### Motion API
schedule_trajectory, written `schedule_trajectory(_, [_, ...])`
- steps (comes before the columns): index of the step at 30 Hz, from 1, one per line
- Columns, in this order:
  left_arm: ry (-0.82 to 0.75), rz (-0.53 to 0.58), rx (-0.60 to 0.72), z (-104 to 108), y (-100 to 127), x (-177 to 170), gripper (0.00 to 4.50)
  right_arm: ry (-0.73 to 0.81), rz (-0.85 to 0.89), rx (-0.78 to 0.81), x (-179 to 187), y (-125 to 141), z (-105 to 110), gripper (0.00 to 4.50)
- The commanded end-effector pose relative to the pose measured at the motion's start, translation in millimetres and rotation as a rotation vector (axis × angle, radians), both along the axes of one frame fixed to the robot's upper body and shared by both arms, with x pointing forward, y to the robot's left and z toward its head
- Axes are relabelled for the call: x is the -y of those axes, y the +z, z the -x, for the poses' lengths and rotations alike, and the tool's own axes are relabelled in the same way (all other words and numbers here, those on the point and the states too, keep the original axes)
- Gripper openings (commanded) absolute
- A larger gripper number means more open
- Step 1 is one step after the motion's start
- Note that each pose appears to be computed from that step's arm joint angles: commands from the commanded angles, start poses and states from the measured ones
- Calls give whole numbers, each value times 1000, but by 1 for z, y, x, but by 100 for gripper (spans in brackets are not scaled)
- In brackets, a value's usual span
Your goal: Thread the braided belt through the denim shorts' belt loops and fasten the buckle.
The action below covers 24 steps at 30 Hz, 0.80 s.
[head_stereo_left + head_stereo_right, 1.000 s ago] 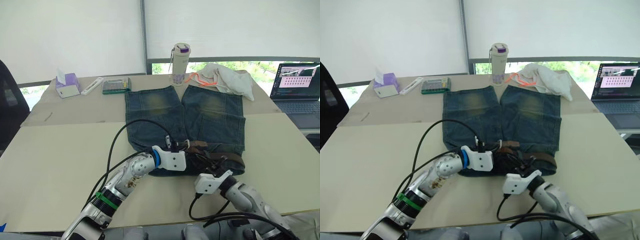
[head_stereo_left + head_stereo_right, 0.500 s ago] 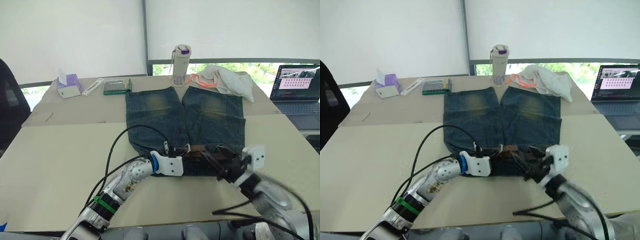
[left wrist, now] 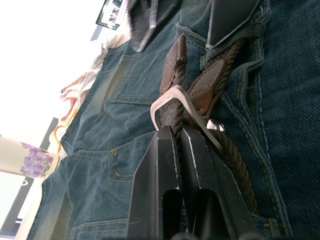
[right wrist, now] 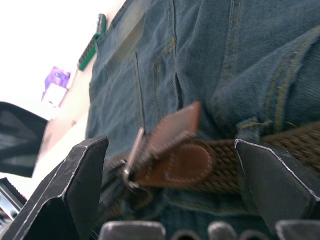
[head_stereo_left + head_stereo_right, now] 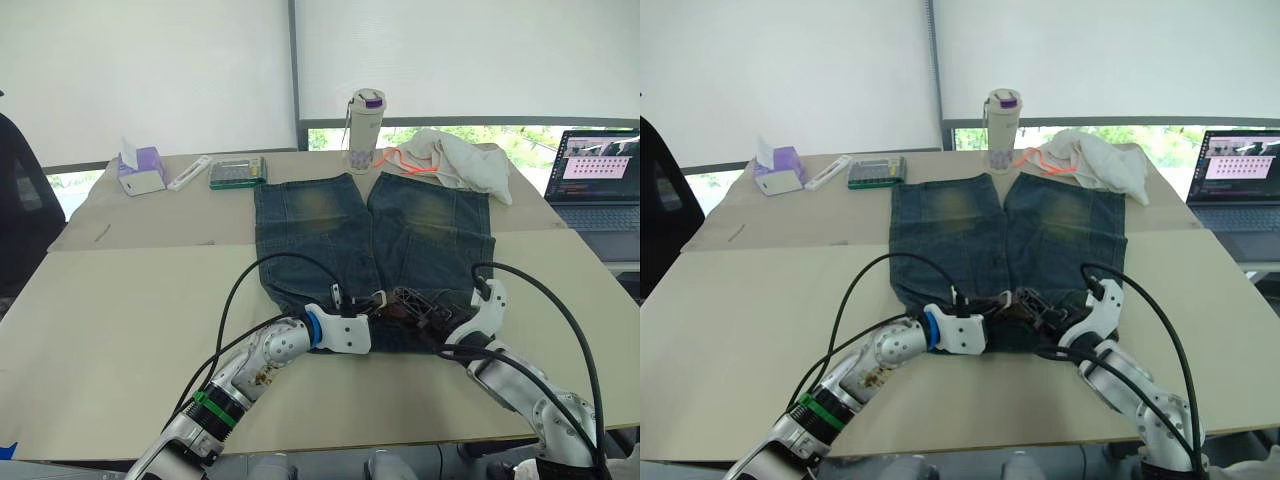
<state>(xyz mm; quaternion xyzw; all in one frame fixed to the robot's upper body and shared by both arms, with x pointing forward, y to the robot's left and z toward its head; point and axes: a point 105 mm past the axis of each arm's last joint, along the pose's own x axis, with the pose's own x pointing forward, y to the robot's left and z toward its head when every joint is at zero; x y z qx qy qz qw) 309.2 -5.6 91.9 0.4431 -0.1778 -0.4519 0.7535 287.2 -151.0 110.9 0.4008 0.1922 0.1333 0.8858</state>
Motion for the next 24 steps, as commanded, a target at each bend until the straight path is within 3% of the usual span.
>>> schedule_trajectory(1, [-26,11,29,2,6,4,0,-12,-38,25,-1,13,-3,337])
schedule_trajectory(9, [-32,27,19,3,7,3,0,-29,-40,23,3,15,-4,54])
schedule_trajectory(11, [-40,43,2,5,7,2,71,-40,-53,20,3,15,-4,0])
schedule_trajectory(13, [-52,55,-6,8,8,1,120,-43,-45,16,5,14,-4,0])
schedule_trajectory(15, [-62,61,-8,10,8,-2,212,-48,-41,15,6,14,-3,0])
schedule_trajectory(18, [-84,87,-7,18,11,-11,312,-59,-28,15,9,14,-2,0])
schedule_trajectory(22, [-83,209,-68,28,18,-35,444,-79,-23,21,18,16,0,0])
schedule_trajectory(24, [-60,231,-119,27,14,-44,444,-83,-21,29,21,18,0,0])
